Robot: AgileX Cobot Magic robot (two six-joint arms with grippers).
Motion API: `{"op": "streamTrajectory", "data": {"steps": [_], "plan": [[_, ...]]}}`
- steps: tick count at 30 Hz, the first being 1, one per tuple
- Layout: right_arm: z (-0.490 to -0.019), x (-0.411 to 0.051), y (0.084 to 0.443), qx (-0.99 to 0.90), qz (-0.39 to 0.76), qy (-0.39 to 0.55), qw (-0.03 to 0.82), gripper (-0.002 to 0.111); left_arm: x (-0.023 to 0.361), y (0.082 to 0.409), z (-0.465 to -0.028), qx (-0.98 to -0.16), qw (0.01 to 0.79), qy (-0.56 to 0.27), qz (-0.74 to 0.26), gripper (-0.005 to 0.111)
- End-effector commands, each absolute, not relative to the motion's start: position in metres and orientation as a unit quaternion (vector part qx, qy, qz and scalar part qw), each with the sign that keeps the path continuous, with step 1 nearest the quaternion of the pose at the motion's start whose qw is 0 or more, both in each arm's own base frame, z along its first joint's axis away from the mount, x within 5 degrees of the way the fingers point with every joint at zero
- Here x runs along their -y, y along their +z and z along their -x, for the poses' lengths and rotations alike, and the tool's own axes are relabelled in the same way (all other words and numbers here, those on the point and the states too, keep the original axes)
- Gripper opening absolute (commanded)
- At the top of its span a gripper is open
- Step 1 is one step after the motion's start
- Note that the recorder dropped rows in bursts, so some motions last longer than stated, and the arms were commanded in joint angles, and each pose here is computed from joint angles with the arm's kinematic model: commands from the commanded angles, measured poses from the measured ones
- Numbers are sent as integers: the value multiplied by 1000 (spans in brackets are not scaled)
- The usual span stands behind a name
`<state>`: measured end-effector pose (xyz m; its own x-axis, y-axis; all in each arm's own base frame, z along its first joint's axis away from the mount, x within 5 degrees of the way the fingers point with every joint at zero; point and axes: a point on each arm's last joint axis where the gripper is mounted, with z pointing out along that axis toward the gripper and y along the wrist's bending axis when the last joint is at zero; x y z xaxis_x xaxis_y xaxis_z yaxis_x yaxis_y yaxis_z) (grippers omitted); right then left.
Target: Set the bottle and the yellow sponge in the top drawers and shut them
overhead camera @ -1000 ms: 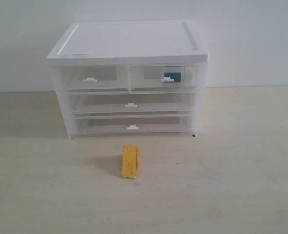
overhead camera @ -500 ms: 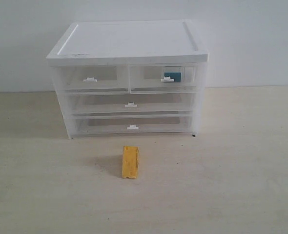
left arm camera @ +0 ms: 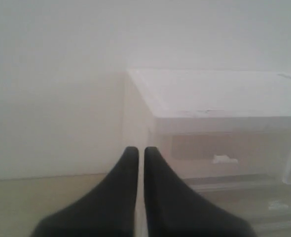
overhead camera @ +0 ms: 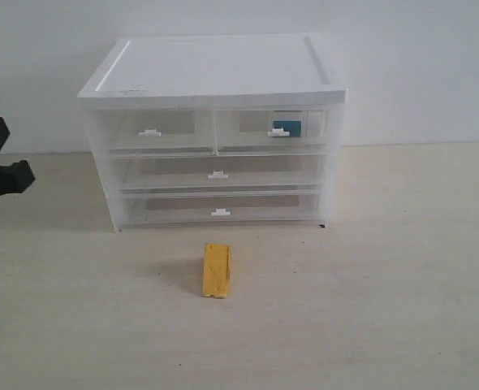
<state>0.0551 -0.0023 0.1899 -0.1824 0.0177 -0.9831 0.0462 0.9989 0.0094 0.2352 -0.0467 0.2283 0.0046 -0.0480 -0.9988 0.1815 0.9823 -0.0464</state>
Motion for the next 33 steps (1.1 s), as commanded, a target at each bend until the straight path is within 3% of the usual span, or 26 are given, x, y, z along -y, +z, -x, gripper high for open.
{"op": "streamTrajectory", "data": {"steps": [1,7,23,33], "plan": [[-55,2,189,-766,-18,-12,643,0,63,222,-240,-685,721,-92,-53,4],[-55,2,189,-766,-18,-12,643,0,86,207,-251,-683,719,-110,-69,4],[-55,2,189,-766,-18,-12,643,0,153,176,-290,-694,713,-52,-82,4],[-55,2,189,-766,-18,-12,643,0,170,156,-306,-708,700,-48,-76,4]]}}
